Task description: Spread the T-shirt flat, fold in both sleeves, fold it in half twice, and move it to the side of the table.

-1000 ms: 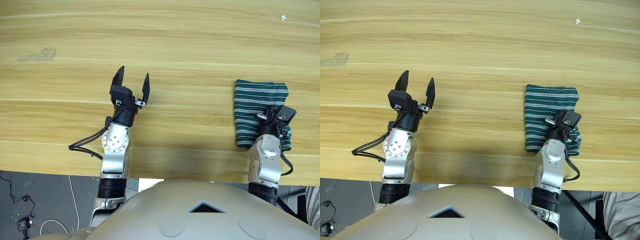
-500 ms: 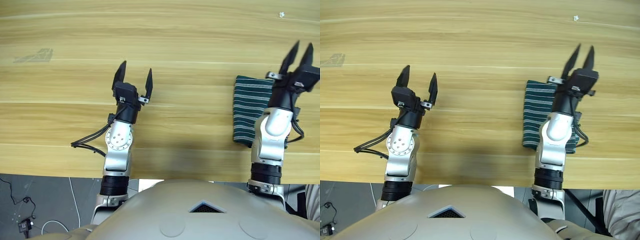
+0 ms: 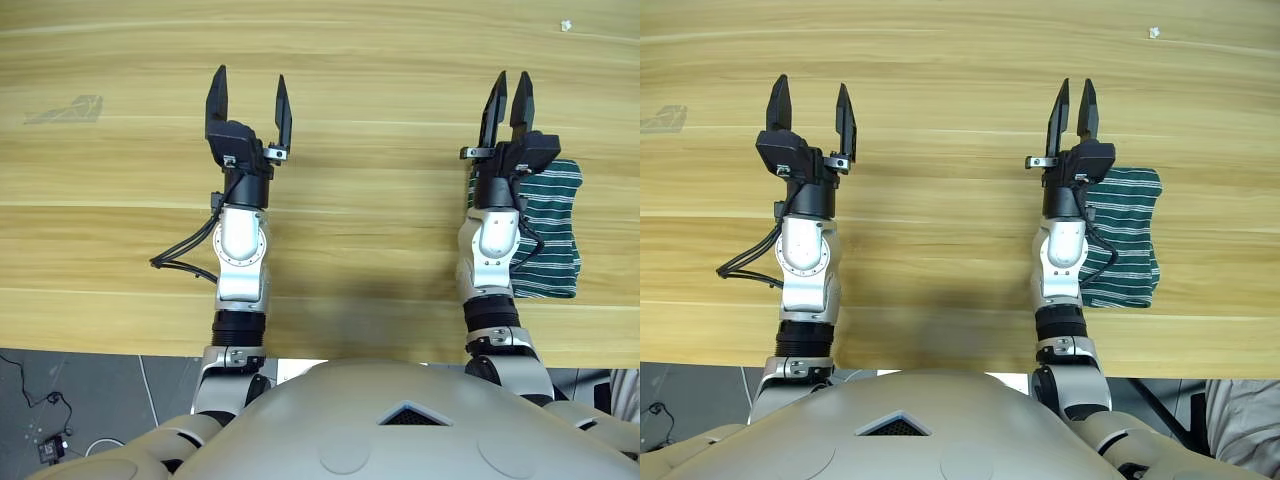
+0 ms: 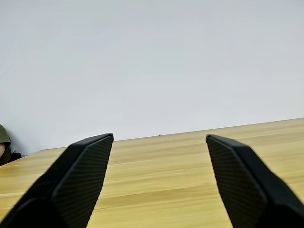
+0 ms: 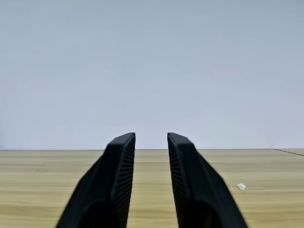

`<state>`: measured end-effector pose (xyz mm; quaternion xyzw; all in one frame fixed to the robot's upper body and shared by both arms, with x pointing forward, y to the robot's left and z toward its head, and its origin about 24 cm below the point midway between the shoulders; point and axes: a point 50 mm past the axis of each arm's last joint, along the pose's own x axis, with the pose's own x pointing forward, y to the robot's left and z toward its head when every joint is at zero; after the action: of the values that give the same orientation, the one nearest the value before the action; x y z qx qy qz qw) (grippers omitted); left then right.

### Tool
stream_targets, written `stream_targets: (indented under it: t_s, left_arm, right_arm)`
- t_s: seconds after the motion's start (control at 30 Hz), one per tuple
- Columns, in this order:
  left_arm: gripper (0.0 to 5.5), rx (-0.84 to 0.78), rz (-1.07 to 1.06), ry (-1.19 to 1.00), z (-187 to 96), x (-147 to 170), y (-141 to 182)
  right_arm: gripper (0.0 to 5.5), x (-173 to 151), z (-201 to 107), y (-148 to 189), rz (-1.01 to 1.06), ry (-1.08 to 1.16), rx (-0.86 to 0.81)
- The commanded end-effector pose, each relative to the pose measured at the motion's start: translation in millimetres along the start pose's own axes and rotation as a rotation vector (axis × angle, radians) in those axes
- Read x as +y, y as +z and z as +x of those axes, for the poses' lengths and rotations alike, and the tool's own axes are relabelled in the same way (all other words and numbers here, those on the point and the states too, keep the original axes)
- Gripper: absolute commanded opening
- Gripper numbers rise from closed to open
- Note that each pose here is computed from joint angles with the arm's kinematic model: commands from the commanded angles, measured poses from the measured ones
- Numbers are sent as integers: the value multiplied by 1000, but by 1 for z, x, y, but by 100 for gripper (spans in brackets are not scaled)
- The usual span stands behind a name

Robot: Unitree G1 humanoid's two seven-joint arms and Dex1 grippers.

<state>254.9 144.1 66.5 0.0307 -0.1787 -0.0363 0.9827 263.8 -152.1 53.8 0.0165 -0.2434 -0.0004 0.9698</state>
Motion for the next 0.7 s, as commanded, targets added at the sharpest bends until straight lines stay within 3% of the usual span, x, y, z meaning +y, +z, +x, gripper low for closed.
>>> stream_targets:
  t_s: [0.03, 0.2, 0.7]
  left_arm:
    - [362, -20, 19, -34, 24, -1, 5]
    - [362, 1, 79, -41, 22, 4, -10]
    - [362, 30, 50, -24, 23, 5, -24]
  right_arm:
    - [125, 5, 31, 8, -2, 46, -45]
    - [125, 2, 22, -13, 9, 17, 18]
    - [125, 4, 30, -23, 49, 53, 27]
